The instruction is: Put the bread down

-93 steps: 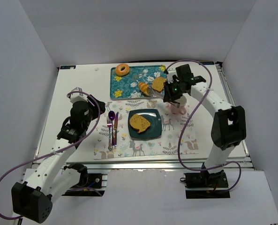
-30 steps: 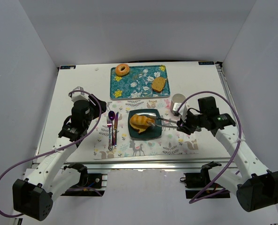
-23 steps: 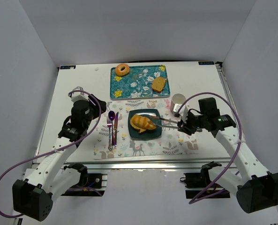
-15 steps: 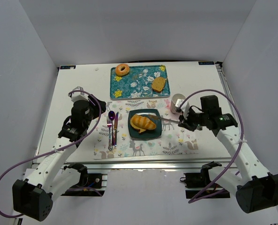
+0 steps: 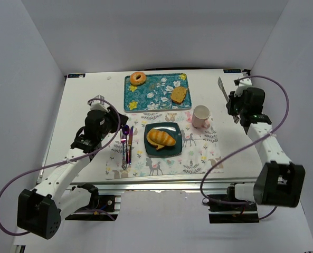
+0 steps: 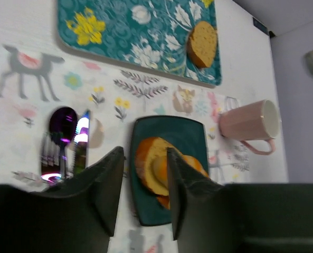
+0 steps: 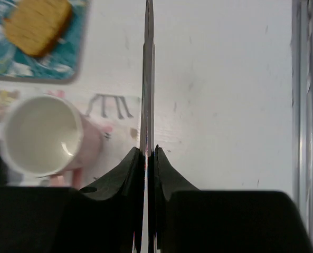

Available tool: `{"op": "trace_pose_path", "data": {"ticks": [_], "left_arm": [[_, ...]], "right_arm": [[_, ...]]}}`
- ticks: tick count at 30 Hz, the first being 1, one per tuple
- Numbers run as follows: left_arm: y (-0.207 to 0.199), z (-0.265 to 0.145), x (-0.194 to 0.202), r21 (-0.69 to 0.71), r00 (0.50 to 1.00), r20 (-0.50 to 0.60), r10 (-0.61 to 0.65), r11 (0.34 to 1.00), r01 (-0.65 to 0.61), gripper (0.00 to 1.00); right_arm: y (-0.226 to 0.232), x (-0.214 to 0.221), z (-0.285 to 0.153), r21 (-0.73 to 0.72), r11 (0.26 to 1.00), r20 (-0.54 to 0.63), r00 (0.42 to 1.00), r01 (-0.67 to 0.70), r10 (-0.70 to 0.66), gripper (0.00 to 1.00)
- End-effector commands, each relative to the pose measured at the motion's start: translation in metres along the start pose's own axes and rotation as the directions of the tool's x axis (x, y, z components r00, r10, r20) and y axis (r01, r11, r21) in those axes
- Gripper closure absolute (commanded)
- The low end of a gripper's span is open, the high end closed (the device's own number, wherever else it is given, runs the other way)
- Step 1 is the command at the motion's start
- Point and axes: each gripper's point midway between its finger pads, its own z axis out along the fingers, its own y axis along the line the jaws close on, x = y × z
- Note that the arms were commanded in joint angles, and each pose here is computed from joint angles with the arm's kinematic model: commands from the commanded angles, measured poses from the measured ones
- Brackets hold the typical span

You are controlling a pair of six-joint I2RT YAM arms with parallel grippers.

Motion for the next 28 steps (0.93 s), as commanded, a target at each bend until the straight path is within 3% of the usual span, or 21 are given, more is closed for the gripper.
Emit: {"op": "trace_pose_path", "data": {"ticks": [1, 5, 7, 9, 11, 12, 14, 15, 17, 18, 21, 28], "left_arm": [[-0.025, 0.001, 0.015, 0.112, 0.996, -0.079, 0.03, 0.994, -0.021, 0.49], [-0.029, 0.008, 0.038, 0.109, 0.982, -0.162, 0.096, 0.991, -0.079, 0.35], [-0.032, 0.009, 0.045, 0.108, 0.975, -0.183, 0.126, 0.988, -0.107, 0.34], [-0.031, 0.011, 0.054, 0.102, 0.968, -0.206, 0.142, 0.987, -0.123, 0.34], [-0.03, 0.013, 0.056, 0.094, 0.968, -0.207, 0.144, 0.987, -0.127, 0.34], [-0.029, 0.013, 0.057, 0.092, 0.968, -0.206, 0.142, 0.988, -0.125, 0.34], [-0.027, 0.015, 0.058, 0.082, 0.969, -0.206, 0.136, 0.989, -0.121, 0.34], [-0.026, 0.016, 0.059, 0.078, 0.968, -0.209, 0.136, 0.989, -0.122, 0.34], [-0.024, 0.018, 0.06, 0.067, 0.967, -0.213, 0.139, 0.99, -0.127, 0.35], [-0.024, 0.019, 0.058, 0.065, 0.967, -0.211, 0.143, 0.989, -0.132, 0.35], [-0.026, 0.02, 0.053, 0.061, 0.969, -0.199, 0.146, 0.989, -0.136, 0.35], [-0.029, 0.027, 0.053, 0.065, 0.972, -0.192, 0.137, 0.99, -0.126, 0.36]], "right_arm": [[-0.036, 0.034, 0.032, 0.134, 0.987, -0.033, 0.995, -0.091, 0.096, 1.0], [-0.058, 0.084, 0.054, 0.176, 0.979, -0.133, 0.983, -0.1, 0.125, 1.0], [-0.061, 0.112, 0.064, 0.17, 0.983, -0.191, 0.976, -0.071, 0.104, 0.99], [-0.063, 0.135, 0.07, 0.158, 0.986, -0.25, 0.963, -0.061, 0.1, 0.91], [-0.063, 0.152, 0.069, 0.142, 0.988, -0.303, 0.948, -0.062, 0.103, 0.73], [-0.06, 0.157, 0.069, 0.117, 0.991, -0.319, 0.943, -0.06, 0.095, 0.59], [-0.057, 0.167, 0.065, 0.082, 0.996, -0.355, 0.933, -0.04, 0.067, 0.49], [-0.057, 0.172, 0.063, 0.074, 0.997, -0.367, 0.928, -0.031, 0.057, 0.37], [-0.059, 0.177, 0.058, 0.052, 0.999, -0.386, 0.922, -0.008, 0.028, 0.24], [-0.061, 0.175, 0.057, 0.053, 0.999, -0.381, 0.924, 0.0, 0.02, 0.11], [-0.064, 0.167, 0.048, 0.047, 0.999, -0.405, 0.914, 0.02, 0.0, 0.11], [-0.077, 0.065, 0.033, 0.109, 0.994, -0.235, 0.972, 0.02, 0.006, 0.11]]}}
